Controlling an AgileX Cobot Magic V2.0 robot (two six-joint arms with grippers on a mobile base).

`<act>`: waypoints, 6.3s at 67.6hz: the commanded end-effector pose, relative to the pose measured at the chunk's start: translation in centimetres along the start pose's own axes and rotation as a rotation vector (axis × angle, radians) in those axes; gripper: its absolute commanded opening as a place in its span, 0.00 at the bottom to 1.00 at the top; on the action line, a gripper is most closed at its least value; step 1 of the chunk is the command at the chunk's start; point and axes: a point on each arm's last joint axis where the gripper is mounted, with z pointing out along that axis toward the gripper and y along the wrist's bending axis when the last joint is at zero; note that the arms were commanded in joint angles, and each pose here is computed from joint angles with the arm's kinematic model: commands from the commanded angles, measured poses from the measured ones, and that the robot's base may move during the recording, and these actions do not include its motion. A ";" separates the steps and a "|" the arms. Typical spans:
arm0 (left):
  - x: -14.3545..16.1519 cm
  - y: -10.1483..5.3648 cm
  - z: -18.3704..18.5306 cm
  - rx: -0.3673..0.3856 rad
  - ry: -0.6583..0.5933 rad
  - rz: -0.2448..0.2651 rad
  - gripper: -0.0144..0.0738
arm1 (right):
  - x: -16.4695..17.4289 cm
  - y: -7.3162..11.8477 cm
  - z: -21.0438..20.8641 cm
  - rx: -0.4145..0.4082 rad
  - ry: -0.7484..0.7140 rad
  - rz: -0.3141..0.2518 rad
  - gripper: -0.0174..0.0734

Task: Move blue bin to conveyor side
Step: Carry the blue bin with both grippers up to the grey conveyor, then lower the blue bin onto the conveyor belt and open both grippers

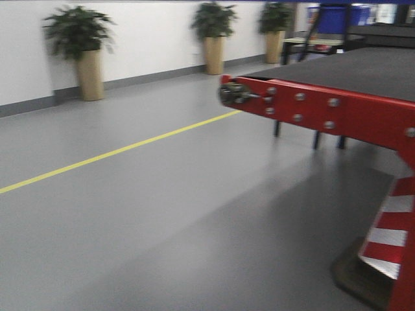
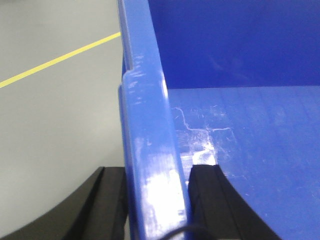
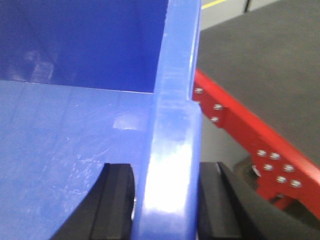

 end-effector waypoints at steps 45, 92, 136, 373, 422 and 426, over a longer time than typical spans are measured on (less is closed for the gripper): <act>-1.2 0.0 -1.1 -0.007 -0.142 0.021 0.16 | -1.8 -0.3 -1.5 0.017 -0.198 -0.050 0.11; -1.2 0.0 -0.8 -0.009 -0.136 0.021 0.16 | -1.8 -0.3 -1.5 0.017 -0.198 -0.050 0.11; -1.2 0.0 -0.8 -0.009 -0.136 0.021 0.16 | -1.8 -0.3 -1.5 0.017 -0.198 -0.050 0.11; 0.4 2.3 20.0 -0.019 0.398 -0.006 0.16 | 0.6 -3.1 19.0 0.138 0.171 0.033 0.12; 2.6 2.8 24.6 -0.008 0.521 -0.035 0.83 | 2.6 -3.4 21.6 0.156 0.317 0.034 0.77; 1.8 2.5 23.2 0.001 0.481 -0.038 0.79 | 2.1 -3.3 20.3 0.157 0.301 0.036 0.70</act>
